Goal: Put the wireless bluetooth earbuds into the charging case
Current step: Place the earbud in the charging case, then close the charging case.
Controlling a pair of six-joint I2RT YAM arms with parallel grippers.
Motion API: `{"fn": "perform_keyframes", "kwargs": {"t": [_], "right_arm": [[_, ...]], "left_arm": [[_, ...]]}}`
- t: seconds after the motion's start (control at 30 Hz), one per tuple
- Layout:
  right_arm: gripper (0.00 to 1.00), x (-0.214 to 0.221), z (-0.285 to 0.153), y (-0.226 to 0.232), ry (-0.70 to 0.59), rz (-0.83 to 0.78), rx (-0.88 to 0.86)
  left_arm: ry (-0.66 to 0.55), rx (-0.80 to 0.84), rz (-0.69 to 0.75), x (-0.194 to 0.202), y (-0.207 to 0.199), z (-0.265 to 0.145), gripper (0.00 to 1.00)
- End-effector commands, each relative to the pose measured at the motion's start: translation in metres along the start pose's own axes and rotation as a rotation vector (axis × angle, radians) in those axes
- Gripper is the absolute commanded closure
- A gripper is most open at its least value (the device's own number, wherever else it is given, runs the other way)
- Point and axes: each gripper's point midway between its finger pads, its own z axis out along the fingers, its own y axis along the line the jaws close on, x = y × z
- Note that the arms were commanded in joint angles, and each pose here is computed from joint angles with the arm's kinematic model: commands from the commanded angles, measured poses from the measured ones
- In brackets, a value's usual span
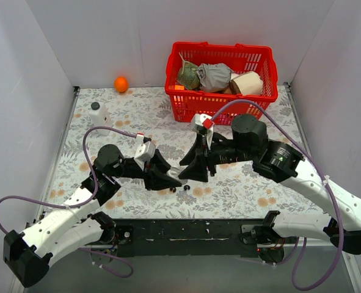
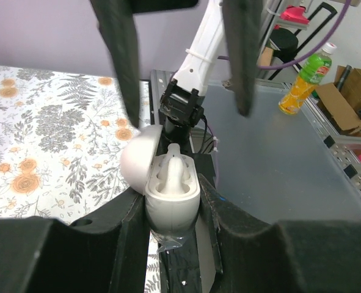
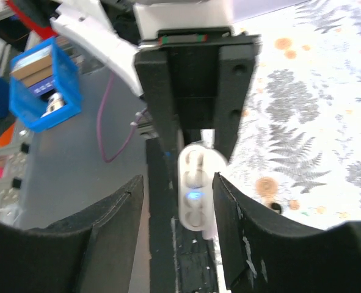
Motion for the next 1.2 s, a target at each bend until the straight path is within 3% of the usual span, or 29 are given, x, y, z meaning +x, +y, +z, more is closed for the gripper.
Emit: {"fn": "perform_keyframes", "kwargs": {"t": [0.0, 0.17, 0.23, 0.37, 0.6, 1.17], "right_arm": [[0.43, -0.049, -0.025, -0.011, -0.171, -0.082, 0.162], [0.58, -0.062, -0.05, -0.036, -0.288, -0.05, 0.376], [0.72, -0.061, -0.055, -0.05, -0.287, -0.02, 0.461], [0.87, -0.044, -0.044, -0.062, -0.197, 0.009, 0.482], [0.93, -0.024, -0.018, -0.06, -0.098, 0.02, 0.378], [0.98, -0.015, 0.002, -0.026, -0.035, -0.025, 0.171]], "left_arm": [[-0.034, 0.031, 0.063, -0.01, -0.013, -0.003, 1.0], [-0.073, -0.047, 0.09, -0.014, -0.003, -0.006, 1.0], [-0.088, -0.074, 0.104, -0.016, 0.0, -0.007, 1.0], [-0.1, -0.092, 0.116, -0.018, 0.001, -0.009, 1.0], [-0.114, -0.117, 0.127, -0.021, 0.004, -0.01, 1.0], [-0.13, -0.147, 0.132, -0.025, 0.012, -0.009, 1.0]]}}
